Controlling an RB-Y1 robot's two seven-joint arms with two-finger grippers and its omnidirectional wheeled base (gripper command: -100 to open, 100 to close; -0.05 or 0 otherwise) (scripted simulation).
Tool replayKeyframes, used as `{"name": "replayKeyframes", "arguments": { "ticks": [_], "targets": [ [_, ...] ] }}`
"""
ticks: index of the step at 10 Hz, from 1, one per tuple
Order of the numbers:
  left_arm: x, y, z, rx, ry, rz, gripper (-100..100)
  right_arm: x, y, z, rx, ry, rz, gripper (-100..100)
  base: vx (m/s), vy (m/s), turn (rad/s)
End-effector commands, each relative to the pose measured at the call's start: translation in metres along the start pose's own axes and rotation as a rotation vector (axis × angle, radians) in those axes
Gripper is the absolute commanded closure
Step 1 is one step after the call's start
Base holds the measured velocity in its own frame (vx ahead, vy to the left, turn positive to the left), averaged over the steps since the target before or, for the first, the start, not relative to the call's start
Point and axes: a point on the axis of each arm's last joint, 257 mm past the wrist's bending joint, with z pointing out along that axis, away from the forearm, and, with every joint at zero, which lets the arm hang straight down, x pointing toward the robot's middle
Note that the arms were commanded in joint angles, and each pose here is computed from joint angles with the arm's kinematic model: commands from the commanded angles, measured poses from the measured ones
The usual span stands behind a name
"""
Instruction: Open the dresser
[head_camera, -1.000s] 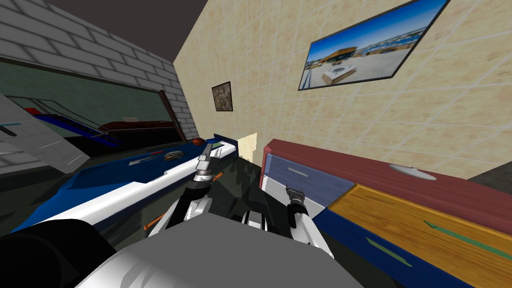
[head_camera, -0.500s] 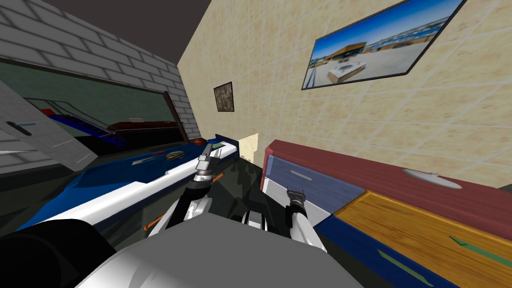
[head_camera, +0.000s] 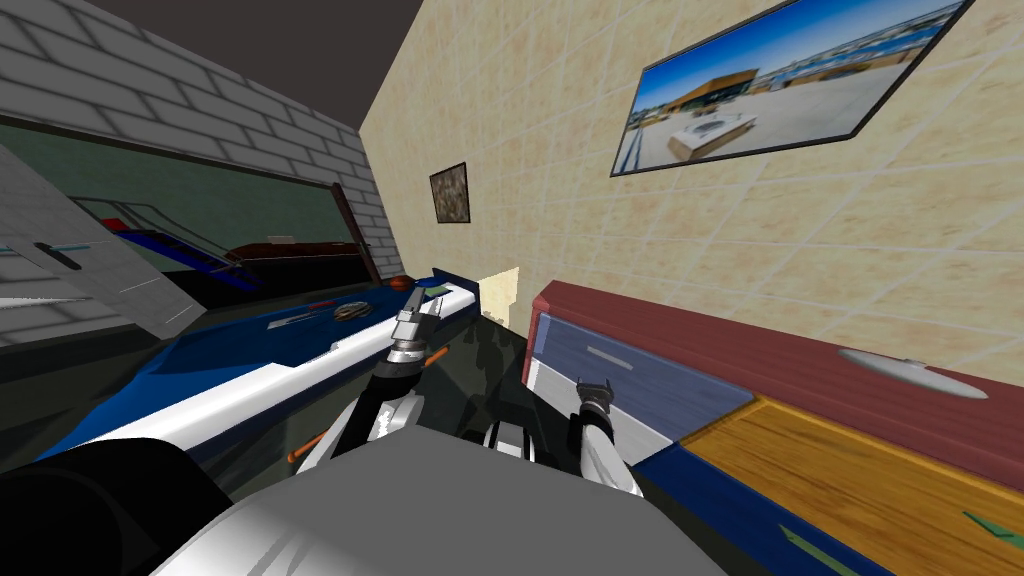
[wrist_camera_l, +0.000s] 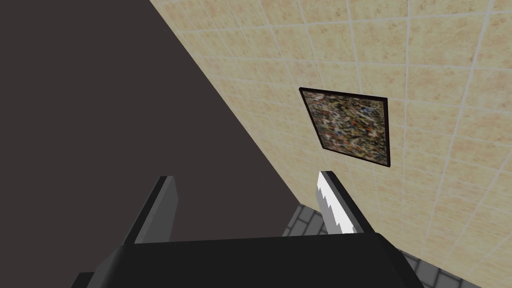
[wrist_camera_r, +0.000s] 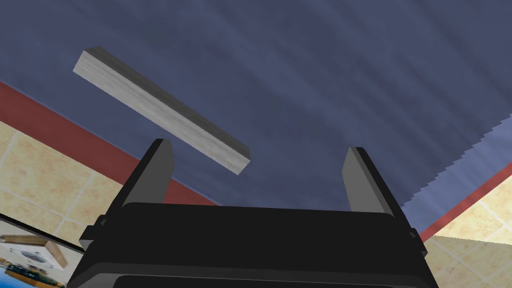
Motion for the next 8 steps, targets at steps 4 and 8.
{"name": "replayKeyframes", "arguments": {
  "ticks": [4, 8],
  "targets": [
    [0.0, 0.0, 0.0, 0.0, 0.0, 0.0, 0, 0.005, -0.014, 0.003, 0.097, -0.018, -0.257, -100, 0.054, 0.001, 0.033],
    [0.0, 0.0, 0.0, 0.0, 0.0, 0.0, 0, 0.002, -0.024, 0.004, 0.157, -0.046, -0.407, -100, 0.054, 0.005, 0.038]
  ]
}}
